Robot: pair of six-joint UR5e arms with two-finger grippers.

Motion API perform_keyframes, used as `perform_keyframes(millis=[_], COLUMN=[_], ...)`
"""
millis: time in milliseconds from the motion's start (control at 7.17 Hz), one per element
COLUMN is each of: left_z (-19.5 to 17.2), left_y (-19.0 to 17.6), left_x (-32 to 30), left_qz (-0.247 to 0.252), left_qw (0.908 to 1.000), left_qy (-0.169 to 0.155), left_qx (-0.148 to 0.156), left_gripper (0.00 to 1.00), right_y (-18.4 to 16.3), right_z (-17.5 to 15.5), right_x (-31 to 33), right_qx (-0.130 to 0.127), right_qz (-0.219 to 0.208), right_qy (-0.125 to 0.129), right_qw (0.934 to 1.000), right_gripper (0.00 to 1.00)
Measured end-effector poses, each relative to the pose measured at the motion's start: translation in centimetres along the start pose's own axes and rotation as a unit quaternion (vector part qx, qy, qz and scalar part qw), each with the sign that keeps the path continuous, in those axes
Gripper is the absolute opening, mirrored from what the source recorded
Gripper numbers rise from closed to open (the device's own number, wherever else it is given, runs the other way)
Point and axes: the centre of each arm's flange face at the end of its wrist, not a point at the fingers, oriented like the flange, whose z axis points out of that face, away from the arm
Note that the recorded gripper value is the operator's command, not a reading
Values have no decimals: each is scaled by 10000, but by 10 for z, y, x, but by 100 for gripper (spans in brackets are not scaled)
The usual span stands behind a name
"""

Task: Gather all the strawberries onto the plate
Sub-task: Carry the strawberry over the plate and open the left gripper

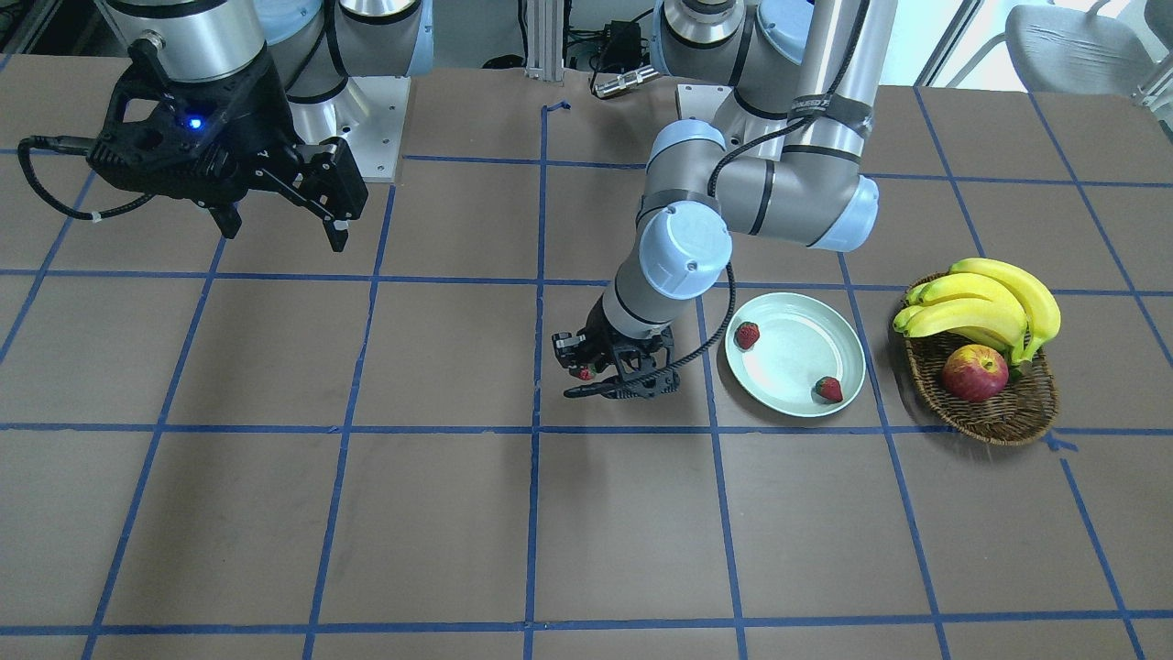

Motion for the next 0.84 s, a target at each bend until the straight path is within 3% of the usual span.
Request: perform_keyframes(millis=[279,558,697,837], left_z=[-72,-98,-97,-90], left_y=[-53,-79,-81,-79], left_x=[-63,-157,-192,-212], left_qz=[108,254,281,277], left_qw=[9993,9965,9955,9945], left_qy=[-358,-692,-683,-668], left_qx=[-49,-398,-595,-756], left_gripper=[0,0,14,99], right_y=[0,0,0,0], right_z=[1,1,1,0], right_x=[0,0,0,0], right_qx=[-6,-5,-4,-3], right_qz=[0,3,2,2], right_qy=[-1,-2,-3,-3], right_qw=[10000,10000,10000,10000], right_gripper=[100,100,100,100])
